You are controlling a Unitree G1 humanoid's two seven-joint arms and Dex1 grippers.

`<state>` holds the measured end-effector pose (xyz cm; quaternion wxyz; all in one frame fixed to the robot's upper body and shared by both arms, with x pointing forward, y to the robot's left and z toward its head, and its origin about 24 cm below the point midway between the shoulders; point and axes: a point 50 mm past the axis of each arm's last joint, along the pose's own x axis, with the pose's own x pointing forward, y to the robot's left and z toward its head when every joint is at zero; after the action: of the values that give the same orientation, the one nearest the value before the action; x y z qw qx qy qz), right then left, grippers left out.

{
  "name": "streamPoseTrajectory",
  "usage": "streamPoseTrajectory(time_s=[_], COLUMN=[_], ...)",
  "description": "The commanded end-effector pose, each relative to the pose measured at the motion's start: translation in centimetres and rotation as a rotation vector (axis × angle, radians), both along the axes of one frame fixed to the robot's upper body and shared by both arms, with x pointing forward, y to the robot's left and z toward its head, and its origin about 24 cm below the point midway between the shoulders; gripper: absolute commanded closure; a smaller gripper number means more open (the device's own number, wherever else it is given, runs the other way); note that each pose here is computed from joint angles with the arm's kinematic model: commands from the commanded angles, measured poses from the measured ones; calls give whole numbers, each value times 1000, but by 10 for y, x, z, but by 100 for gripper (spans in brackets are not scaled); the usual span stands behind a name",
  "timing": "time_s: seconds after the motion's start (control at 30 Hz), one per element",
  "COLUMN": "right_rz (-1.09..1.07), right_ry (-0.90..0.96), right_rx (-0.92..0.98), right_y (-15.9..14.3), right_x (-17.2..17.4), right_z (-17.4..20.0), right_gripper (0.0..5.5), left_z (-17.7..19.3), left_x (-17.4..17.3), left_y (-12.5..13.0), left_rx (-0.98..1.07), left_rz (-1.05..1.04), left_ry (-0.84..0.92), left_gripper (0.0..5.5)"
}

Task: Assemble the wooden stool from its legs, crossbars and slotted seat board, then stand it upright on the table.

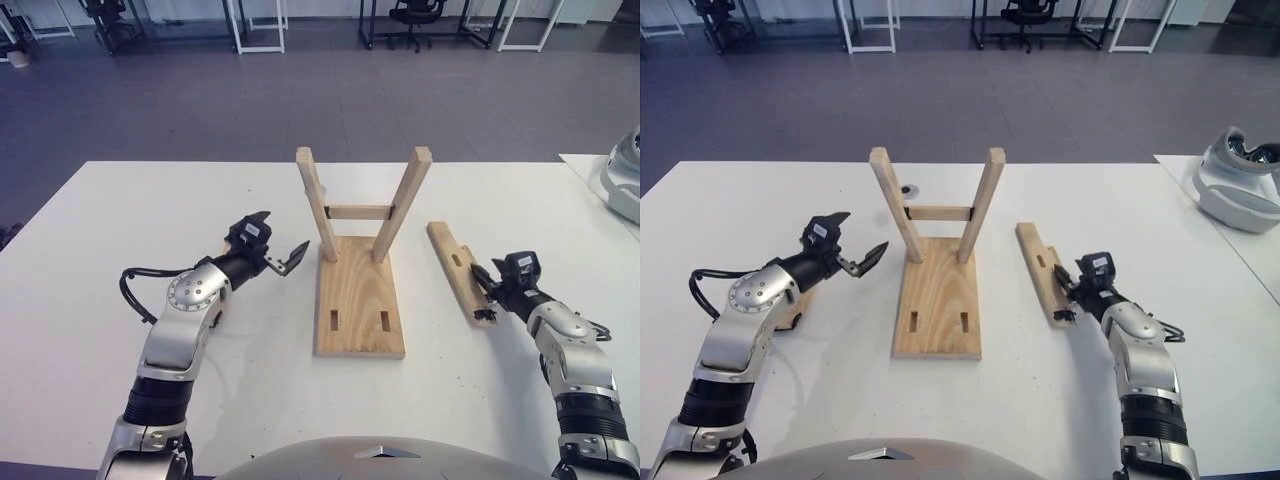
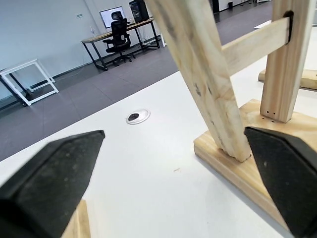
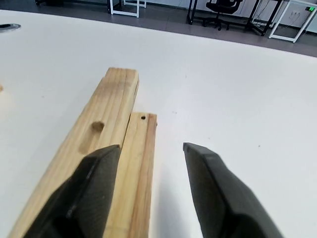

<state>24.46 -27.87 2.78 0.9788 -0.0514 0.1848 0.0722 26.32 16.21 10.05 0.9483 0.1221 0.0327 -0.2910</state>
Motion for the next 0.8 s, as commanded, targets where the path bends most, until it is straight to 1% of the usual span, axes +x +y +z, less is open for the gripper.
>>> streamPoseTrajectory(time_s=[0.03, 0.2, 0.33, 0.47, 0.63, 0.7, 0.73, 0.77, 0.8], right_rz=[11, 25, -34, -49, -57, -56, -66, -106, -150], right_ry=[60, 74, 139, 134, 134, 138, 111, 42, -75], right_rx=[17, 66, 66, 71, 41, 30, 12, -6, -40], right_y=[0, 6, 1, 0, -2, -3, -5, -11, -20], right_x=[-5, -6, -10, -13, -13, -12, -10, -4, 7], right_z=[-10, -13, -23, -24, -23, -24, -21, -10, 11], right_gripper=[311, 311, 311, 311, 403, 419, 419, 419, 419], left_z=[-2, -3, 1, 7, 15, 27, 37, 49, 64], left_x=[-1, -2, -6, -7, -9, -9, -9, -8, -8], left_y=[-2, -5, -7, -4, -6, -8, -9, -9, -9], left_rx=[-1, 4, 4, 10, 0, -83, -169, -285, -414], left_rz=[24, 19, 11, 12, 1, -9, -16, -25, -45], left_ry=[16, 22, 18, 7, -15, -44, -65, -86, -110], left_gripper=[28, 28, 28, 28, 28, 28, 28, 28, 28])
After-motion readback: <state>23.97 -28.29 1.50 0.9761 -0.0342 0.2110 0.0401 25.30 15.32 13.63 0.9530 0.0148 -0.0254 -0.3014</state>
